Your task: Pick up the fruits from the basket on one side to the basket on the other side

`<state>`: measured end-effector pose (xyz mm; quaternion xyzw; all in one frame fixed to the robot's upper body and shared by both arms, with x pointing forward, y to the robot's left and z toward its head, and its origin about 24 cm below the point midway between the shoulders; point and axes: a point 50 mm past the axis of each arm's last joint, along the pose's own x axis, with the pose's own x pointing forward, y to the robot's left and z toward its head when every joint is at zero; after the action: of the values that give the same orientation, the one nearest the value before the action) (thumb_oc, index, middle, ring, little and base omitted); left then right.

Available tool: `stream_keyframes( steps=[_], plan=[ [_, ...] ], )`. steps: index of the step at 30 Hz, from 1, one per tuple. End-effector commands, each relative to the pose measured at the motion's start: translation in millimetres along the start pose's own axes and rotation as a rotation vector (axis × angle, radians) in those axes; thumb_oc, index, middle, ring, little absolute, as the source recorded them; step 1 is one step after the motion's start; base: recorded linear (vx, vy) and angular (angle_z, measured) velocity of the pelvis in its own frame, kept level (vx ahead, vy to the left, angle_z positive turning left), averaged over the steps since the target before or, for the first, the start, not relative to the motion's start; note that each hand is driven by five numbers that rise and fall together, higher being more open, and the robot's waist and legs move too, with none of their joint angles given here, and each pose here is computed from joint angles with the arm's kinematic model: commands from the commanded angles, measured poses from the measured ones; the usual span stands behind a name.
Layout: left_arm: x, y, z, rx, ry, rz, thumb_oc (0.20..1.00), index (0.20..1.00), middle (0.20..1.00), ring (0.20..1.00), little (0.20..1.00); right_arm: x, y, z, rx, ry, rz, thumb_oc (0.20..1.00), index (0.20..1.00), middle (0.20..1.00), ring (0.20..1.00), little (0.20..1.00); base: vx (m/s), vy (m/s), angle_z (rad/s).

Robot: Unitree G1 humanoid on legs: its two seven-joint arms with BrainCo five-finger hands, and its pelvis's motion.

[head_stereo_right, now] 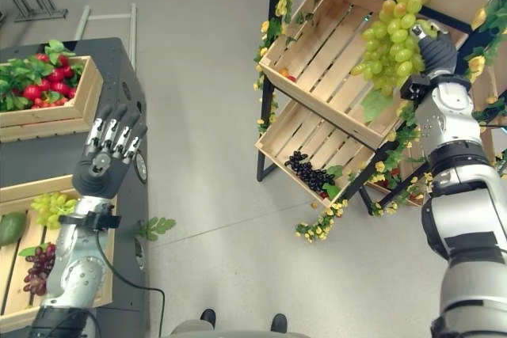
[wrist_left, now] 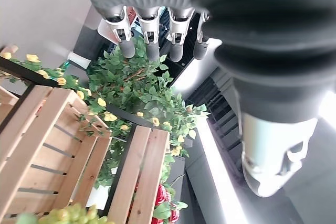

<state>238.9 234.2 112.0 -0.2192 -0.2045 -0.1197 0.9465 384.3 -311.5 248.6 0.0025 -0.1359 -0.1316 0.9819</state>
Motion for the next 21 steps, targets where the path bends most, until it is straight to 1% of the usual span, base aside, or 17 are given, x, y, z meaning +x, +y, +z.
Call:
stream_keyframes(
  steps=[1, 15, 21],
  plan=[
    [10, -22, 23, 0.031, -0.072, -0.151, 1.000, 1.000, 1.000, 1.000, 1.000, 10, -3, 71, -0.064, -0.209, -0.014, 0.200, 0.200, 0.200, 0.200, 0.200, 0.00, 0.000, 0.00],
    [13, -29, 22, 0.014, -0.086, -0.162, 1.000, 1.000, 1.000, 1.000, 1.000, 9, -16, 41, -0.115, -0.100, -0.089, 0.200, 0.200, 0.200, 0.200, 0.200, -0.03, 0.002, 0.03],
    [12, -31, 20, 0.006, -0.082, -0.158, 1.000, 1.000, 1.000, 1.000, 1.000, 9, -16, 31, -0.138, -0.051, -0.119, 0.200, 0.200, 0.200, 0.200, 0.200, 0.00, 0.000, 0.00]
  ],
)
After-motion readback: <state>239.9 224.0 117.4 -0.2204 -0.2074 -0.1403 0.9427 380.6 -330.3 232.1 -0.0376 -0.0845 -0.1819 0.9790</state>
